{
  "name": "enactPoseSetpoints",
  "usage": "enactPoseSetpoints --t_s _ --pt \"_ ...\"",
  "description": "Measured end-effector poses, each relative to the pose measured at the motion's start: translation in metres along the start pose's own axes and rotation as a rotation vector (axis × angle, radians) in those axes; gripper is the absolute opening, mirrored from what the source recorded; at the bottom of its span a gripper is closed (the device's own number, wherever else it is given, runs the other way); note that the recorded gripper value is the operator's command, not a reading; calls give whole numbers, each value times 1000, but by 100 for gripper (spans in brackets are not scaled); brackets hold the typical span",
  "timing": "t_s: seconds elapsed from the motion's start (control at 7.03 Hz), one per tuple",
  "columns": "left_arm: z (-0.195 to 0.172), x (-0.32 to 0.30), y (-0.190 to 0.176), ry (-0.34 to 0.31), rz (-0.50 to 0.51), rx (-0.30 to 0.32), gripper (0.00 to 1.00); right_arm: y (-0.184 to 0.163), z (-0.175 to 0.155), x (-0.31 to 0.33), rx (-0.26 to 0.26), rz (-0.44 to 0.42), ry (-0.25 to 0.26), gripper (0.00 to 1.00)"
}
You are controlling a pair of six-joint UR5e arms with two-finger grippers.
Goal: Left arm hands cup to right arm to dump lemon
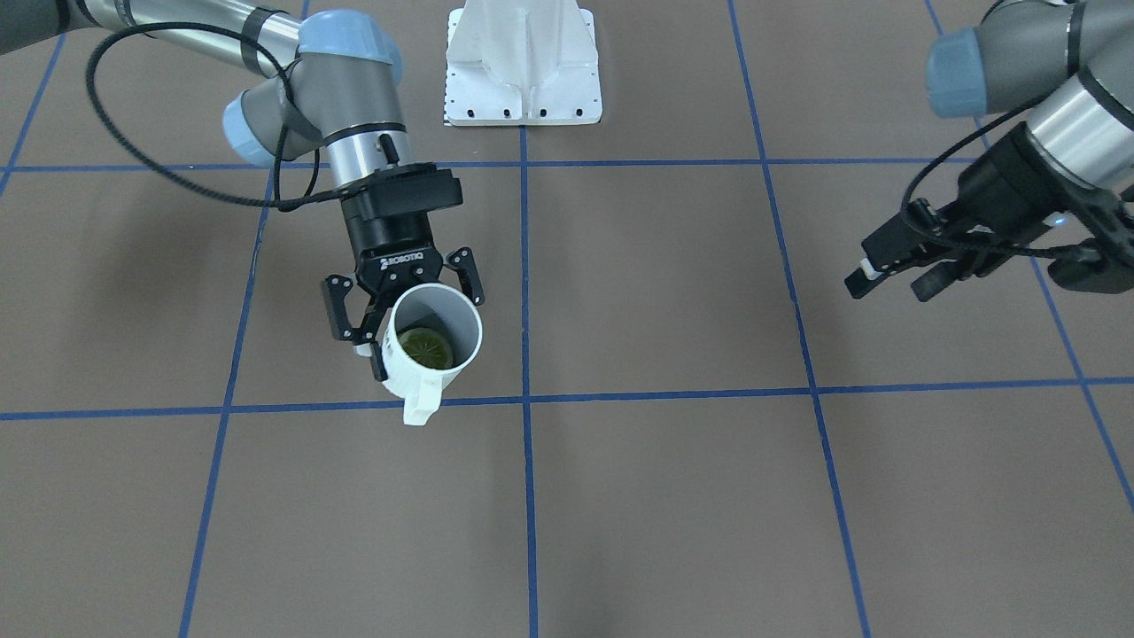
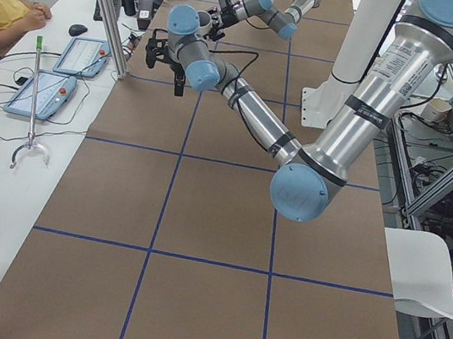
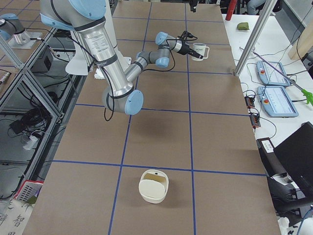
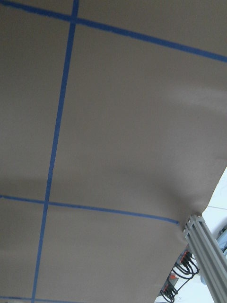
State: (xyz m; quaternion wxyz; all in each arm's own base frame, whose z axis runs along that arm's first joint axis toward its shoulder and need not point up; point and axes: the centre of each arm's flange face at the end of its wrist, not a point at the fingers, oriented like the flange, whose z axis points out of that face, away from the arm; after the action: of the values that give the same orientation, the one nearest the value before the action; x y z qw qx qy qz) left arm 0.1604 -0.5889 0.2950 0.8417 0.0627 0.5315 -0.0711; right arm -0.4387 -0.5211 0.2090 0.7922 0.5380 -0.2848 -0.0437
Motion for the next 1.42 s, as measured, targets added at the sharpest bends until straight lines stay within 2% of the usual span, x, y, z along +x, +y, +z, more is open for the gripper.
enactPoseSetpoints --t_s 0.28,0.43,0.57,0.71,1.14,1.42 --pt "-13 -97 -4 -89 152 -1 100 -10 7 84 -180 97 -58 0" --pt "-18 -148 -5 -129 221 -10 100 -17 -5 127 -293 161 -91 0" --pt "-25 -196 -5 -161 275 -21 100 -18 -27 167 -375 218 -114 0" --pt "-34 -244 -5 -188 317 -31 100 -10 -52 204 -421 263 -133 0" --pt "-64 -351 3 -233 414 -48 100 42 -143 276 -469 335 -116 0" --pt "-69 -369 10 -238 421 -51 100 87 -195 298 -438 373 -122 0"
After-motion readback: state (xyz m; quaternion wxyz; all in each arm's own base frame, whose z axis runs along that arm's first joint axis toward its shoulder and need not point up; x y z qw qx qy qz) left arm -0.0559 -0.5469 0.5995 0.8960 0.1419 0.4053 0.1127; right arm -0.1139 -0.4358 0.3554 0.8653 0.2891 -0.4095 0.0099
